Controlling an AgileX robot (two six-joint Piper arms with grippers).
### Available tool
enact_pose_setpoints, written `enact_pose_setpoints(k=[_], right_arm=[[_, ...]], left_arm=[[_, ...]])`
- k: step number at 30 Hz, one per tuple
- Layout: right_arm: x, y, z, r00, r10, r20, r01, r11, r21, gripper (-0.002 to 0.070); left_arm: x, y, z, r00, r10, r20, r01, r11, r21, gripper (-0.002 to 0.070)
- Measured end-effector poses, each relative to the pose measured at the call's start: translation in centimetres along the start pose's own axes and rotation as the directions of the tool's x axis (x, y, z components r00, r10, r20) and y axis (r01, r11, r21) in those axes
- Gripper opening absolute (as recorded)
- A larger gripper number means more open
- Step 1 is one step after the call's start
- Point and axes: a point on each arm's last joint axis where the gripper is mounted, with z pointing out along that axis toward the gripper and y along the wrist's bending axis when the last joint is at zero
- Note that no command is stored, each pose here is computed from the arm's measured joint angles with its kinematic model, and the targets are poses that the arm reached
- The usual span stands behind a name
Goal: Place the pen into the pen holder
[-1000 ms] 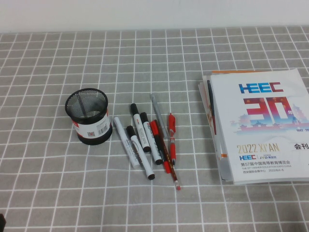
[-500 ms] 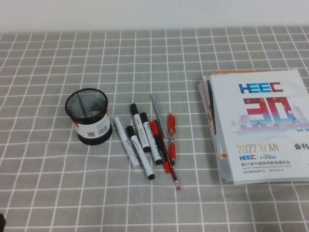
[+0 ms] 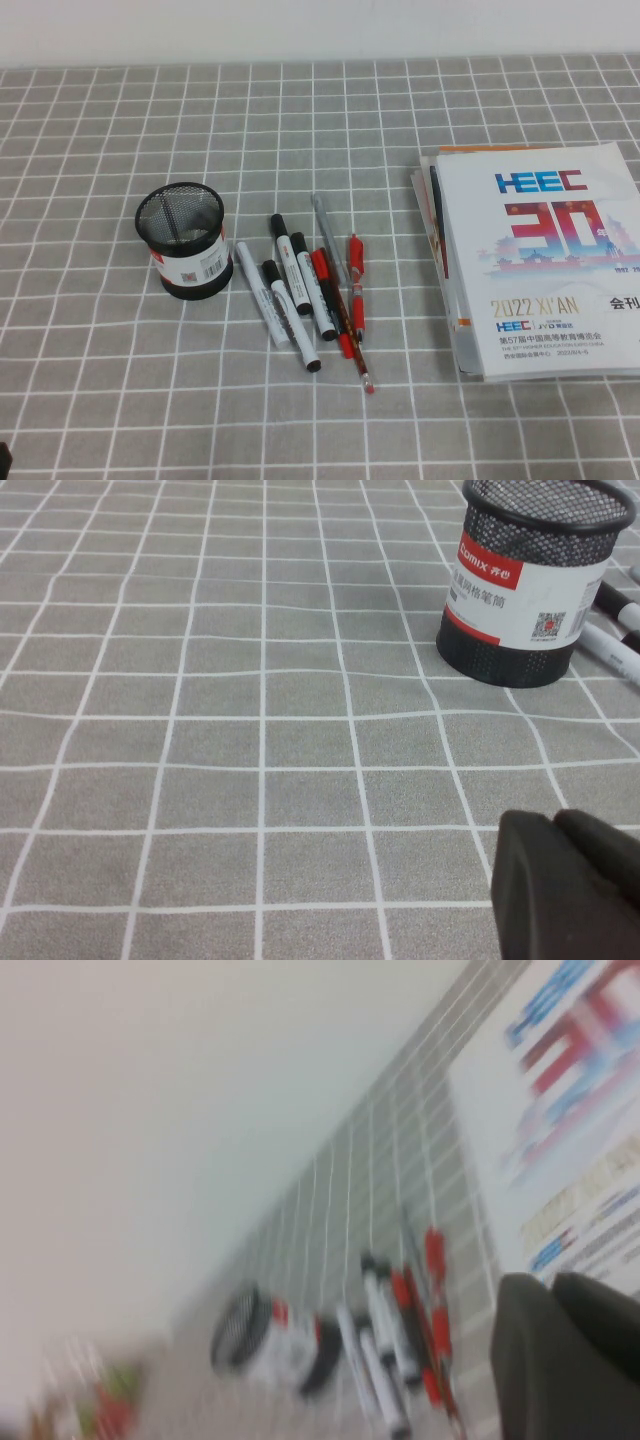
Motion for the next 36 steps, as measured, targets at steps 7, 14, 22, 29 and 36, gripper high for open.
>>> enact_pose_setpoints(k=[7, 14, 22, 29, 36], right_arm=[[-2.7, 6.1, 0.9, 0.9, -0.307, -0.309, 0.346, 0.935, 0.078, -0.0012], [-7.1, 11.6, 4.6, 0.694, -0.357, -0.625, 0.507, 0.859, 0.072, -0.0012], [-9.2, 12.5, 10.2, 0.527, -0.233, -0.817, 0.526, 0.845, 0.099, -0.0012], [-6.5, 12.6, 15.2, 0.342, -0.179, -0.923, 0.726, 0.673, 0.139, -0.0012], [-2.1, 13.4, 20.8, 0.197, -0.179, -0.964, 0.798, 0.601, 0.052, -0.0013]], left_arm=[[0.0, 0.0, 0.0, 1.0, 0.0, 0.0, 0.0, 1.0, 0.0, -0.0006], [0.0, 0.0, 0.0, 1.0, 0.0, 0.0, 0.0, 1.0, 0.0, -0.0006], [0.0, 0.0, 0.0, 1.0, 0.0, 0.0, 0.0, 1.0, 0.0, -0.0006], [0.0, 0.0, 0.0, 1.0, 0.0, 0.0, 0.0, 1.0, 0.0, -0.0006], [0.0, 0.0, 0.0, 1.0, 0.0, 0.0, 0.0, 1.0, 0.0, -0.0006]])
